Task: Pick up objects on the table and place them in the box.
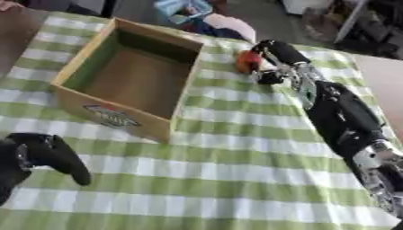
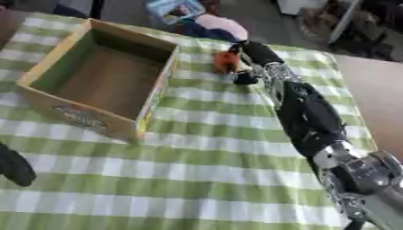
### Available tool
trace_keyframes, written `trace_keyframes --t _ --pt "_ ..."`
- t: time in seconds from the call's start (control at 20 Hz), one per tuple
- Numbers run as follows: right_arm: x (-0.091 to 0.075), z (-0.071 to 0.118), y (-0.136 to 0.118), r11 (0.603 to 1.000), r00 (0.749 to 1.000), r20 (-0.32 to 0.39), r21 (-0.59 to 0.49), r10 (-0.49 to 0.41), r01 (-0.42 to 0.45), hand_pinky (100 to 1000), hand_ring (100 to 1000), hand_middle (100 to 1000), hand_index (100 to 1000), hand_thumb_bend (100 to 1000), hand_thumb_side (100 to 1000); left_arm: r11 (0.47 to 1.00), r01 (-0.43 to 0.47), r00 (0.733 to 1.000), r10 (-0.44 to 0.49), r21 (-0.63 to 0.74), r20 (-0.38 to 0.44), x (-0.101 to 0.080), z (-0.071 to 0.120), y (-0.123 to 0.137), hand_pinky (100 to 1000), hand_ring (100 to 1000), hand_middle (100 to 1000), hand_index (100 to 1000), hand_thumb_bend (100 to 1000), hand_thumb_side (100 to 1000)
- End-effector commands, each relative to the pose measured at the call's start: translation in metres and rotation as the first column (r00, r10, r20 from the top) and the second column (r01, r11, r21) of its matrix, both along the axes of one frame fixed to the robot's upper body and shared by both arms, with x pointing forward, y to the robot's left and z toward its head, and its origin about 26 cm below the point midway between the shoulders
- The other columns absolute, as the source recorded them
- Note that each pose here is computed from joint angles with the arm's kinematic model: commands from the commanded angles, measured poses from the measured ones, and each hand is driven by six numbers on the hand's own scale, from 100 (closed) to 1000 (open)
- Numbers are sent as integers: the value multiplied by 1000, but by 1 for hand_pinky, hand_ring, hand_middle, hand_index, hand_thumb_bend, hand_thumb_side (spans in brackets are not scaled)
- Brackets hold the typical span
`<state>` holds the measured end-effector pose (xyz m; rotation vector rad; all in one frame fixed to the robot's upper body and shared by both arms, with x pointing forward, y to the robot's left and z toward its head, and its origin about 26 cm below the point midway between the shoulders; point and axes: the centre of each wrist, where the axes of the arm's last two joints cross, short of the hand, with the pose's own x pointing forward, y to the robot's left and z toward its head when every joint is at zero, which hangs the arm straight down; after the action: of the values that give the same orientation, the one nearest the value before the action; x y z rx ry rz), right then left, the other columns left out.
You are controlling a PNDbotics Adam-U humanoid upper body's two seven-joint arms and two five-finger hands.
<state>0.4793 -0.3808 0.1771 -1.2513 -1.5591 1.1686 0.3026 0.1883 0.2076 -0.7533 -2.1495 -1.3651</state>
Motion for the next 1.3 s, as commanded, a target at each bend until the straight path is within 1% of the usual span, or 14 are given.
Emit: trace_keyframes --t 0.05,0.15,0.2,0.25,0.35,0.55,0.7,0.8,0.95,1.0,1.05,1.1,1.2,1.3 --pt "0 43 -1 998 989 136 -16 66 -65 711 700 650 255 100 115 1000 2 1000 -2 1 19 -2 5 0 649 620 608 764 107 903" --pt "-1 64 7 992 974 189 -22 127 -125 711 698 647 254 100 100 1000 -1 1000 1 6 14 -2 3 1 649 620 607 765 108 906" --pt "-1 73 10 988 966 209 -25 155 -153 711 697 646 254 100 170 1000 -3 1000 3 8 12 -2 3 1 649 620 607 765 109 910" --pt "-2 82 15 983 957 224 -30 182 -180 712 697 646 255 100 100 1000 -7 1000 7 13 8 -3 1 2 649 620 607 765 110 915" --pt "-2 98 25 972 940 247 -44 236 -232 712 697 647 256 100 100 1000 -15 1000 15 20 1 -3 -1 4 649 619 606 764 110 915" --pt "-4 124 48 940 900 271 -72 340 -333 713 694 644 259 100 100 1000 -22 1000 22 21 -11 -4 -6 6 650 618 604 764 110 916" --pt "-5 137 71 904 865 263 -96 426 -416 714 695 645 265 100 100 999 -33 999 34 37 -18 -5 -10 7 651 618 604 764 109 932" --pt "-6 141 85 880 844 250 -104 475 -464 715 692 641 265 100 100 998 -33 999 34 49 -18 -6 -13 7 647 606 591 759 110 939" --pt "-4 137 110 833 811 190 -123 554 -540 717 694 642 268 100 103 998 -38 999 39 59 -23 -7 -18 10 622 582 564 748 116 952" --pt "-3 135 116 821 805 166 -128 570 -556 718 694 634 268 132 128 997 -42 999 43 59 -25 -7 -19 10 595 555 536 746 116 953" --pt "-2 131 123 807 796 136 -139 590 -574 718 694 640 270 100 132 997 -47 998 49 62 -29 -8 -20 11 579 539 518 717 121 965" --pt "-1 128 130 792 788 103 -153 608 -591 718 694 639 270 100 136 997 -48 998 50 64 -29 -8 -22 12 573 533 512 711 121 967" --pt "1 120 141 764 770 40 -170 636 -622 720 696 638 273 100 158 996 -46 999 48 70 -25 -9 -24 13 531 493 468 669 125 979" --pt "2 113 150 745 760 -16 -185 650 -641 721 698 634 276 100 170 996 -41 999 42 75 -22 -9 -25 14 484 446 411 613 127 981"
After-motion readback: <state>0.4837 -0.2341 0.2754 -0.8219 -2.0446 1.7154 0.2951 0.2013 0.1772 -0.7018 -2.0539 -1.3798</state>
